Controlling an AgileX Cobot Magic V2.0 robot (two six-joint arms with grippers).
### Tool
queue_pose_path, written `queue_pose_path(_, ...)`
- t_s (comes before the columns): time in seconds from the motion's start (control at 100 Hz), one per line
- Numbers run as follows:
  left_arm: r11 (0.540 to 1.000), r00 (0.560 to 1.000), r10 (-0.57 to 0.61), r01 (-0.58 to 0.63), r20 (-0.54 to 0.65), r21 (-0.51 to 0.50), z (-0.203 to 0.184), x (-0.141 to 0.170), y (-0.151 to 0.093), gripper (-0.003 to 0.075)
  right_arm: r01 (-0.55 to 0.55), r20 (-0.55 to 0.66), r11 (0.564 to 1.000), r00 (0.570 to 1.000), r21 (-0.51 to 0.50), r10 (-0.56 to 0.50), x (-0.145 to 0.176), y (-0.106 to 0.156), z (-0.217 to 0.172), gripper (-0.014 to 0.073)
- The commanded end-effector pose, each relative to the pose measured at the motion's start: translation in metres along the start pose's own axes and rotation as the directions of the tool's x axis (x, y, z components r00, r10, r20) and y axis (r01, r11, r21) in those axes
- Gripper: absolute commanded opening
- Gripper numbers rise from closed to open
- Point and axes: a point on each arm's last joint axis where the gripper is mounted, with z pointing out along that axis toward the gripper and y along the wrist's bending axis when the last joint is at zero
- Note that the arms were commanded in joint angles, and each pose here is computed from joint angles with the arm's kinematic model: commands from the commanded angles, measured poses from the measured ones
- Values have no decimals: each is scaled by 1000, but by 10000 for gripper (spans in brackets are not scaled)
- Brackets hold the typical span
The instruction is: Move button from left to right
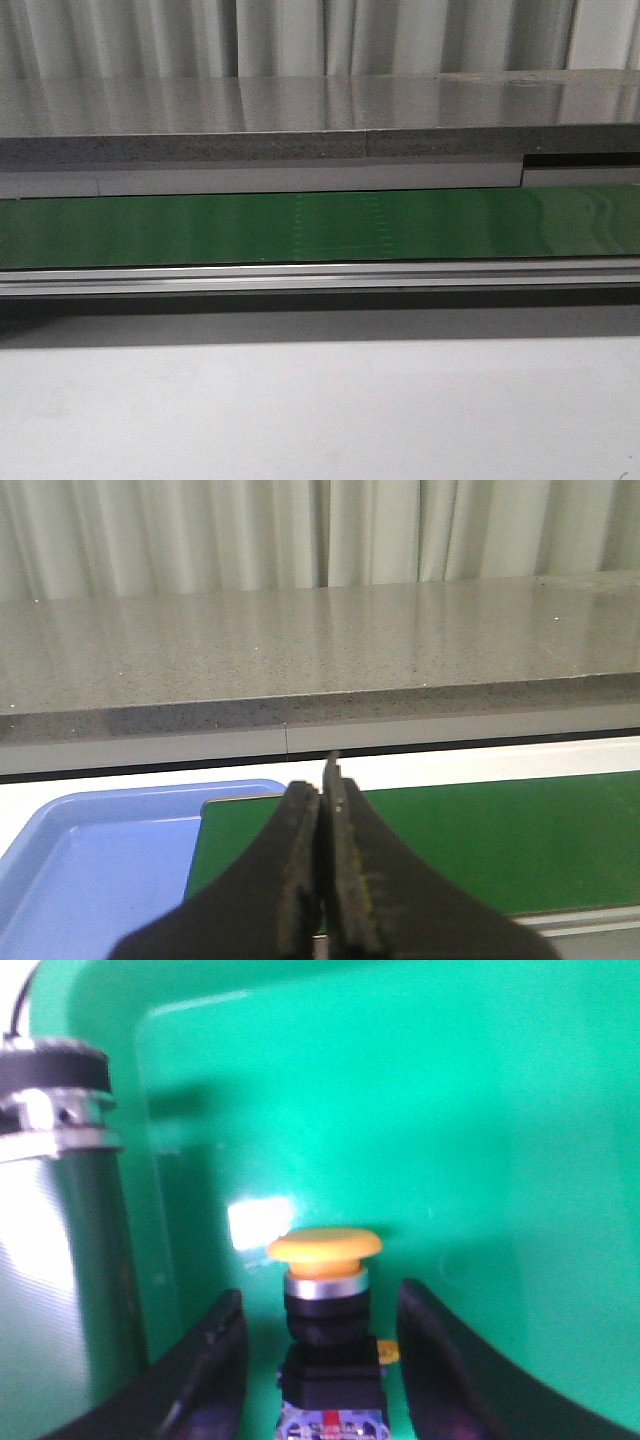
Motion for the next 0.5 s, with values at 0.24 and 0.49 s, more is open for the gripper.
queue_pose_path(0.24,1000,994,-14,14,108,-2,-1,-17,1,-20,63,324,997,944,35,-71,-36,37,-95,367)
queue_pose_path(0.49,1000,994,-14,14,108,-2,-1,-17,1,-20,175,483,984,858,46,-175,-34,89,-149,367)
